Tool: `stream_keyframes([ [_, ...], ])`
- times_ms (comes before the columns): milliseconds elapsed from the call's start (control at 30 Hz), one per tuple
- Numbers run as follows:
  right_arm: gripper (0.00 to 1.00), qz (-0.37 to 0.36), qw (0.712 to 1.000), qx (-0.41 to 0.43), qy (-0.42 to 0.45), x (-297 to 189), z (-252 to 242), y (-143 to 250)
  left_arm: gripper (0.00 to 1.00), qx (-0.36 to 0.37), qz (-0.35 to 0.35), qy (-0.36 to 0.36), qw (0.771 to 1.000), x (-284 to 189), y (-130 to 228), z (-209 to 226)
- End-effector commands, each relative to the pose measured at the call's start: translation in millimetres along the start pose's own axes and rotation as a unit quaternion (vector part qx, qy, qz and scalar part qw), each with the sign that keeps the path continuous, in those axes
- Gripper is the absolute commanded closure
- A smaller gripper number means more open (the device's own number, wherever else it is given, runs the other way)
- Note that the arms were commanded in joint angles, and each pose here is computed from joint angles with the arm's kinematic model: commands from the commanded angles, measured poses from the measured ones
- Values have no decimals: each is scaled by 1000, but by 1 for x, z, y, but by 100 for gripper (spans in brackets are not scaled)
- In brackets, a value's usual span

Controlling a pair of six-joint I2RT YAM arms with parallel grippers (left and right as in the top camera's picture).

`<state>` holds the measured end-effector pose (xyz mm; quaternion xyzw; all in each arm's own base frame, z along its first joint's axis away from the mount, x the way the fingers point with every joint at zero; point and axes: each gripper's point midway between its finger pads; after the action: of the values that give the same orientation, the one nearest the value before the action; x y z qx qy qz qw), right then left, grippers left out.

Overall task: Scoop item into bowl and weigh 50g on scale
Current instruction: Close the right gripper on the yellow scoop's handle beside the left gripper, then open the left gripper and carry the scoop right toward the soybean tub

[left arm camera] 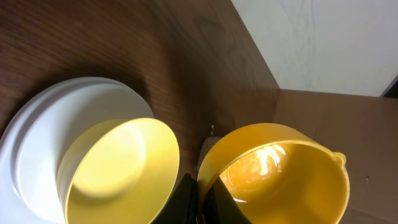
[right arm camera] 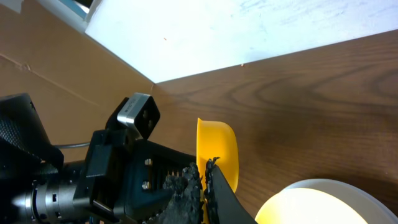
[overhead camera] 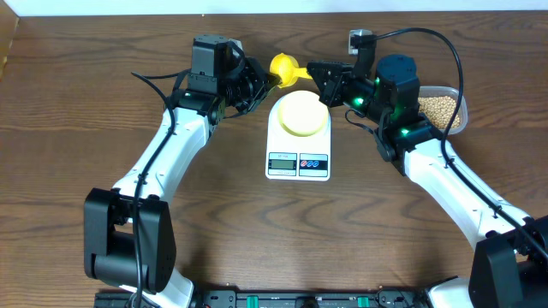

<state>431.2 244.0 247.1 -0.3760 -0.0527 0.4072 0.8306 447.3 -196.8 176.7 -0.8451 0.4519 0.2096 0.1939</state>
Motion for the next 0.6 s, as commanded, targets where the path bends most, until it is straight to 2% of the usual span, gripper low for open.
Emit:
stream_keyframes([
  [0,99,-5,1000,-7,0,2,2,-5,92,6,-16,11,1000,-8,-7,-14],
  [67,99,-6,1000,-7,1,2,2,-5,92,7,-16,11,1000,-8,-7,-14],
  [133,99,-6,1000,-9,1,2,2,-5,73,7,-16,11,1000,-8,-7,-14],
  [233,99,-6,1000,-19,1,2,2,-5,38,6,-16,11,1000,-8,-7,-14],
  [267,98,-8,1000,-20,3,2,2,-5,33,6,-16,10,1000,-8,-7,-14],
  [333,99,-11,1000,-20,8,2,0,-7,31,6,-24,5,1000,-8,-10,-12],
  [433,99,-20,999,-21,18,2,-4,-10,21,7,-39,-5,999,-9,-15,-9],
  [567,99,-38,997,-50,42,1,-11,-17,18,7,-58,-18,998,-10,-22,-5],
])
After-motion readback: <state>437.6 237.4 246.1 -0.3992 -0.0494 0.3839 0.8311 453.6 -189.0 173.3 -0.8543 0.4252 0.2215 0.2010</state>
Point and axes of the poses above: each gripper's point midway between its finger pads, its own x axis out along the fingers, its own z axis along the line the jaws close on, y = z × x, and after that the axes turned 4 degrees about x, right-handed
